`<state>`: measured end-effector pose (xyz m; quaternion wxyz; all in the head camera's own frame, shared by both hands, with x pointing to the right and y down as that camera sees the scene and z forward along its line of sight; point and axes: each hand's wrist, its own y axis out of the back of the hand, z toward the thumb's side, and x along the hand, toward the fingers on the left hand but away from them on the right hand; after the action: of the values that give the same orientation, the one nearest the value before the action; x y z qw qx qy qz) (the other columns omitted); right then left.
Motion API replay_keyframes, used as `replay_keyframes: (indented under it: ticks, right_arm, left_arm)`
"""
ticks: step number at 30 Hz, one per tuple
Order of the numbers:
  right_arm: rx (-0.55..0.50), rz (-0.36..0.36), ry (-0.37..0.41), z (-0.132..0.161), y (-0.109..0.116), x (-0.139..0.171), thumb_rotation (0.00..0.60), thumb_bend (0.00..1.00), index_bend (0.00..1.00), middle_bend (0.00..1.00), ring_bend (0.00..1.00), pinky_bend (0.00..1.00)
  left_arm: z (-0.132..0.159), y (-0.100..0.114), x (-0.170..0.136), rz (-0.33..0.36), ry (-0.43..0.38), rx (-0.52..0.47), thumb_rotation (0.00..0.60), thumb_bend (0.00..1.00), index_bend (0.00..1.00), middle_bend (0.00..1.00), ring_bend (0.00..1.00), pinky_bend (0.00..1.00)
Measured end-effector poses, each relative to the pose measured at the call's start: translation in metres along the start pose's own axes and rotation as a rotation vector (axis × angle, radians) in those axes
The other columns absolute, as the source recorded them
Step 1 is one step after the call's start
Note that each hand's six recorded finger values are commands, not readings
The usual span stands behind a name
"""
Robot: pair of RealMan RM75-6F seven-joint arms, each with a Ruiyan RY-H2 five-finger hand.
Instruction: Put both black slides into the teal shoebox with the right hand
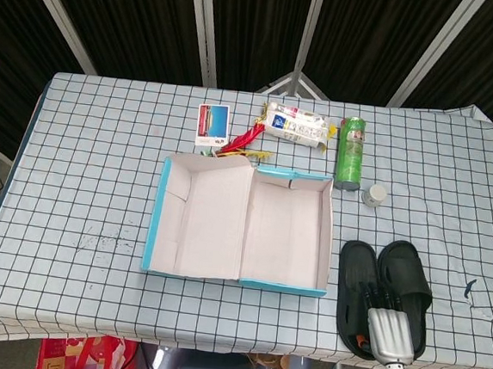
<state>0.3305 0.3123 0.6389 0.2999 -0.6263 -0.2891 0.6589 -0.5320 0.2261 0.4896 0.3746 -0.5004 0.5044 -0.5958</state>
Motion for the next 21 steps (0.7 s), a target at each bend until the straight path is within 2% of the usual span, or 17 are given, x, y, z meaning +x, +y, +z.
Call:
replay_keyframes:
  ticks: [5,13,21]
  right_arm:
    - [-0.021,-0.038,0.019,0.003,0.011,-0.001,0.6,0.26,0.32,0.29,0.09,0.03]
    - [-0.009,-0.036,0.023,-0.002,0.031,0.004,0.6,0.26,0.41,0.36,0.1,0.01]
    - [0.012,-0.086,0.017,-0.007,0.057,0.005,0.6,0.26,0.44,0.38,0.11,0.01]
  left_arm:
    - [0.001,-0.001,0.0,-0.009,-0.005,-0.003,0.6,0.37,0.11,0.05,0.0,0.09]
    - [0.002,-0.001,-0.001,-0.017,-0.016,-0.019,0.6,0.37,0.11,0.05,0.0,0.09]
    - [0.003,0.0,-0.002,-0.018,-0.019,-0.024,0.6,0.37,0.11,0.05,0.0,0.09]
